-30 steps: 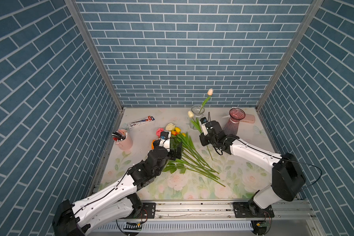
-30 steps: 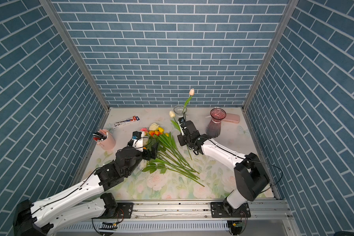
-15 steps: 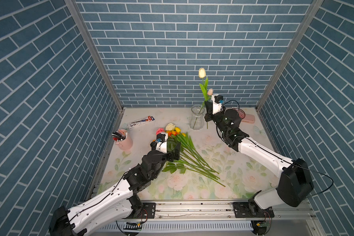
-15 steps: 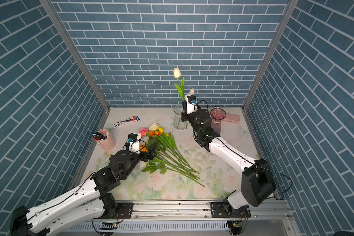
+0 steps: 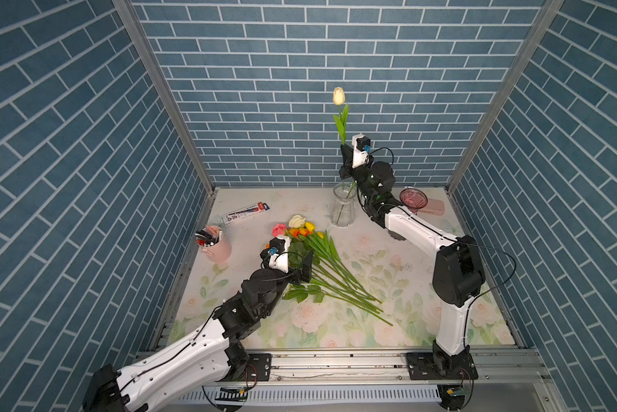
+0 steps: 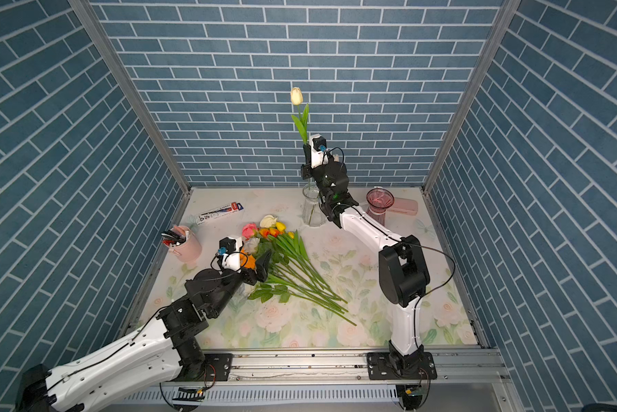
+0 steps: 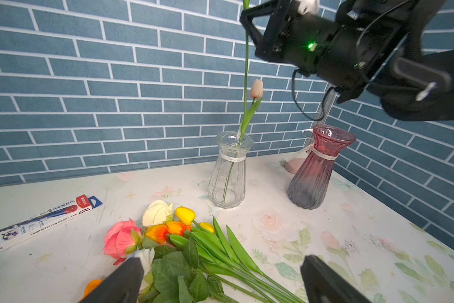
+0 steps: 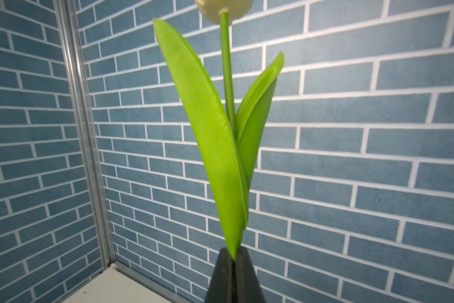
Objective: Arrange the flowers in different vases according to their variety
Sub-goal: Insert the flower into the vase, then pick up the flower at the center of the board.
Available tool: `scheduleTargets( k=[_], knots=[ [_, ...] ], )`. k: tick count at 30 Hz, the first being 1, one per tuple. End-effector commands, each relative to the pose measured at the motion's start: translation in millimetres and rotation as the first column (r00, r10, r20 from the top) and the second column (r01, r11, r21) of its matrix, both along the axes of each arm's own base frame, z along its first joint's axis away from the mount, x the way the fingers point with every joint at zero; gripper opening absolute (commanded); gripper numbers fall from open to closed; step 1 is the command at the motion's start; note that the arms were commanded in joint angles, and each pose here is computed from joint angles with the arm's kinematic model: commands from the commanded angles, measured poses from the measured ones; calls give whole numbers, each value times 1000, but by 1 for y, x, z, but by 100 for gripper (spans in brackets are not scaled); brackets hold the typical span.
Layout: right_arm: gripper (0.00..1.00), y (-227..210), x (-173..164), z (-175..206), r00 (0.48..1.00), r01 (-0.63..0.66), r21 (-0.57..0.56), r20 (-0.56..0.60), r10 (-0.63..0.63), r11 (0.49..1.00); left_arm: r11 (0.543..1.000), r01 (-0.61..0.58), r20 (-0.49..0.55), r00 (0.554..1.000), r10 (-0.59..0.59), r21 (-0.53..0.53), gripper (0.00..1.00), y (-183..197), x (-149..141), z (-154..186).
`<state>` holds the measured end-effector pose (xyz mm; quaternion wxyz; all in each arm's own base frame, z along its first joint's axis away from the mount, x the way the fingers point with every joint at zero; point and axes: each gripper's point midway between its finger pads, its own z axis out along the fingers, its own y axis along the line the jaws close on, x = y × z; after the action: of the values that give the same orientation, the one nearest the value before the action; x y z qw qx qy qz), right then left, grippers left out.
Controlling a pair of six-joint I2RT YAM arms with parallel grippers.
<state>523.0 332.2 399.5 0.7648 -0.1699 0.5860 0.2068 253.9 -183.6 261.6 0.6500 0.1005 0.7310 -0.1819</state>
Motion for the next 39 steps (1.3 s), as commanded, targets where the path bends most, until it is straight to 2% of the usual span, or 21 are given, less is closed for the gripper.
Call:
scheduleTargets(
  k=[1, 9, 15, 20, 24, 29, 34, 39],
  knots=[
    [0, -3, 26, -19, 999, 22, -25, -25, -23, 999, 1000, 7, 46, 999, -7, -7, 100, 0, -2, 12],
    [0, 0, 55, -63, 995, 33, -75, -91, -40, 997, 1000, 5, 42, 999, -5, 18, 100, 2, -3, 12],
    [0, -3, 49, -97, 987, 23, -130, -154, -43, 991, 1000, 8, 35, 999, -9, 20, 100, 2, -3, 11],
    [0, -10, 36, -102, 981, 18, -151, -188, -47, 988, 1000, 17, 30, 999, -17, 22, 100, 1, -4, 12],
    [17, -11, 30, -99, 975, 2, -179, -220, -42, 984, 1000, 23, 30, 999, -23, 20, 100, 0, -4, 14],
    [22, -13, 26, -98, 953, -18, -238, -297, -55, 971, 999, 30, 18, 999, -31, 26, 100, -2, -5, 12],
    [22, -20, 6, -101, 919, -72, -305, -390, -56, 949, 999, 33, 2, 999, -33, 35, 100, -3, -5, 7],
    [22, -21, -47, -106, 876, -217, -348, -482, 24, 912, 1000, 12, 2, 1000, -12, 12, 100, 0, -3, 18]
  ],
)
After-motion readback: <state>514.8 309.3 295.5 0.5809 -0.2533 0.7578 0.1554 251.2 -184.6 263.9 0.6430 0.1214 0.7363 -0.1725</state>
